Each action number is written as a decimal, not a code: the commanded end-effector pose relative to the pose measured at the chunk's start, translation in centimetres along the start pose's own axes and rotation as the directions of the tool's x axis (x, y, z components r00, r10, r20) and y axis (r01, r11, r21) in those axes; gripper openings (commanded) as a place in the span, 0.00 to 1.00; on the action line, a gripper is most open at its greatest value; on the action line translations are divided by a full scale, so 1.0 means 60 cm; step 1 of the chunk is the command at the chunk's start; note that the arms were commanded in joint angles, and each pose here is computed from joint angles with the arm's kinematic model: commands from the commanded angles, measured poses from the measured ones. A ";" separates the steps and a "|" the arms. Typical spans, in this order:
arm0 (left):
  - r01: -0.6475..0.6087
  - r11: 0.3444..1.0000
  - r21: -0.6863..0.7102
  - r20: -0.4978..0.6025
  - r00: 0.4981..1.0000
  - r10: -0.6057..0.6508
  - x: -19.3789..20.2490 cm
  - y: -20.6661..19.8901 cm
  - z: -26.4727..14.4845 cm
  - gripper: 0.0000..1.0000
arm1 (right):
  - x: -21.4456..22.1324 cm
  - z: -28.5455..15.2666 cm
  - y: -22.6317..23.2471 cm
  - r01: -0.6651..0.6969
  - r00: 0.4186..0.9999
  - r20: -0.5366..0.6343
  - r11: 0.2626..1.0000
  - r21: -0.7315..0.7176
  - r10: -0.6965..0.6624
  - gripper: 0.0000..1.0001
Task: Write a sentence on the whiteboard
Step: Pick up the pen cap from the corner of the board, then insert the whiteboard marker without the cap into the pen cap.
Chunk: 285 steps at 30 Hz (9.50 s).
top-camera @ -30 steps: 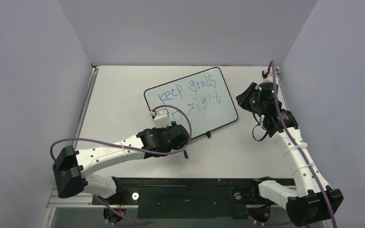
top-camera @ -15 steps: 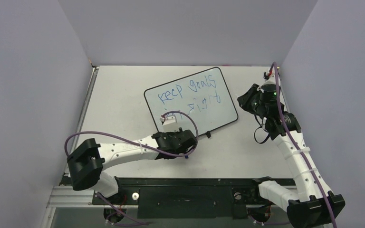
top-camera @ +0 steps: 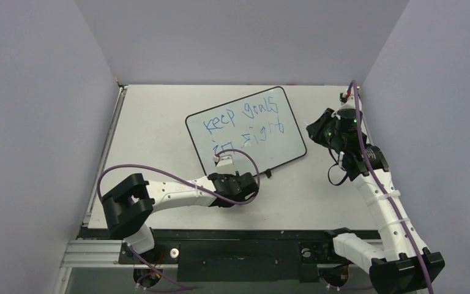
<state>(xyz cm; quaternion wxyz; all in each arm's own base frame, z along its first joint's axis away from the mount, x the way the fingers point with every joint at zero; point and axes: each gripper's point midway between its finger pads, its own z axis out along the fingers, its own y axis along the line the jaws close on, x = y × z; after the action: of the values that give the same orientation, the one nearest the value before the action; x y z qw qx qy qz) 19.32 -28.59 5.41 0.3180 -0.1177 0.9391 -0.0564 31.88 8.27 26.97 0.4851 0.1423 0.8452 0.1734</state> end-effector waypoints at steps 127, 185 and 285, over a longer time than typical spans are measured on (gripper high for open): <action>-0.955 0.056 0.290 0.895 0.291 0.339 -0.242 -0.012 -0.286 0.00 | 0.049 -0.037 0.225 0.032 0.982 -0.126 0.787 -0.616 -0.139 0.00; -0.777 -0.099 0.621 0.737 0.536 0.413 -0.138 0.016 -0.278 0.00 | 0.251 -0.228 0.301 -0.057 0.789 -0.360 0.523 -0.850 -0.498 0.00; -0.767 -0.156 0.622 0.749 0.525 0.404 -0.119 0.012 -0.294 0.00 | 0.308 -0.182 0.318 -0.034 0.715 -0.417 0.568 -0.822 -0.561 0.00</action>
<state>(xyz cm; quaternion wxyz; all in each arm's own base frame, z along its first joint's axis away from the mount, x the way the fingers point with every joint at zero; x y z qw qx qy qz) 14.43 -25.00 22.18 0.4269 0.5277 0.5965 -0.4283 14.10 30.27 24.89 0.1764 -0.2784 0.8133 0.4794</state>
